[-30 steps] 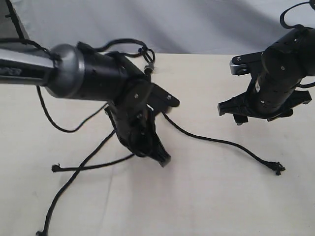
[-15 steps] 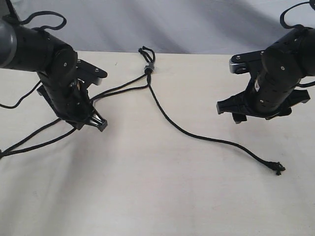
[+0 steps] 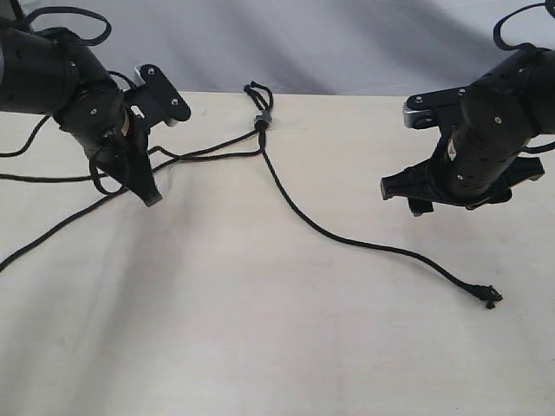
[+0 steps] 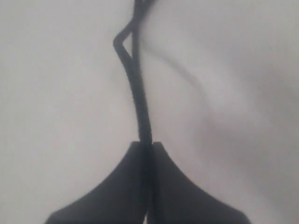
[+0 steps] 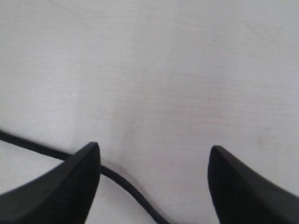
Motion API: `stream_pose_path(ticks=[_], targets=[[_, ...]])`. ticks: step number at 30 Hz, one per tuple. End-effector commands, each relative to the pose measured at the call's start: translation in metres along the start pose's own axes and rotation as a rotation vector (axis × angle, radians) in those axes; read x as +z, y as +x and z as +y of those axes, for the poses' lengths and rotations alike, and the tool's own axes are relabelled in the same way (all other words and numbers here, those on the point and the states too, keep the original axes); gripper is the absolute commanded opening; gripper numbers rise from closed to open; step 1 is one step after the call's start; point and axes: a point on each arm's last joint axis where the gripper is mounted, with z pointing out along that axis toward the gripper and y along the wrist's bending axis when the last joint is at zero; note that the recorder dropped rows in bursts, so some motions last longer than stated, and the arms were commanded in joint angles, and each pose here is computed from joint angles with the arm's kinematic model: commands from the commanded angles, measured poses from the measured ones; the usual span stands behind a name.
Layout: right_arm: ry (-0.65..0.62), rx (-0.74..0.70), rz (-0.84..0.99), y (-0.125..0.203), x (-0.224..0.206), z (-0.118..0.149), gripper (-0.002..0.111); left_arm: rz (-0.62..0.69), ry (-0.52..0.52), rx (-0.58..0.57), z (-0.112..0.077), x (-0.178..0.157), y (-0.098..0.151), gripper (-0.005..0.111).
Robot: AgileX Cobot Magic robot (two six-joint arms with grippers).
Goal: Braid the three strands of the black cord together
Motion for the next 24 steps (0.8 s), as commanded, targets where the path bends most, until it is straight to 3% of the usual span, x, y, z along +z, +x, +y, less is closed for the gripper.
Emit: stream_pose_path(ticks=[1, 9, 16, 18, 20, 21, 22, 23, 24], targets=[[-0.002, -0.005, -0.017, -0.002, -0.003, -0.001, 0.062, -0.073, -0.03, 0.03, 0.014, 0.026, 0.006, 0.0], [-0.002, -0.009, -0.017, -0.002, -0.003, -0.001, 0.062, 0.002, 0.023, -0.037, 0.018, 0.08, 0.037, 0.0], [-0.002, -0.011, -0.017, -0.002, -0.003, -0.001, 0.062, 0.122, 0.098, -0.14, 0.004, 0.095, 0.05, 0.0], [-0.002, -0.011, -0.017, -0.002, -0.003, -0.001, 0.062, 0.229, 0.171, -0.157, -0.011, 0.088, 0.051, 0.0], [-0.003, -0.012, -0.019, -0.002, -0.003, -0.001, 0.062, 0.38, 0.346, -0.075, -0.041, 0.072, 0.051, 0.0], [-0.003, -0.012, -0.019, -0.002, -0.003, -0.001, 0.062, 0.443, 0.52, -0.031, -0.065, 0.056, 0.047, 0.0], [-0.003, -0.012, -0.019, -0.002, -0.003, -0.001, 0.062, 0.44, 0.626, -0.008, -0.079, 0.047, 0.041, 0.0], [-0.003, -0.012, -0.019, -0.002, -0.003, -0.001, 0.062, 0.359, 0.843, 0.057, -0.106, 0.026, 0.025, 0.0], [-0.003, -0.012, -0.019, -0.002, -0.003, -0.001, 0.062, 0.293, 0.942, 0.118, -0.119, 0.014, 0.017, 0.0]])
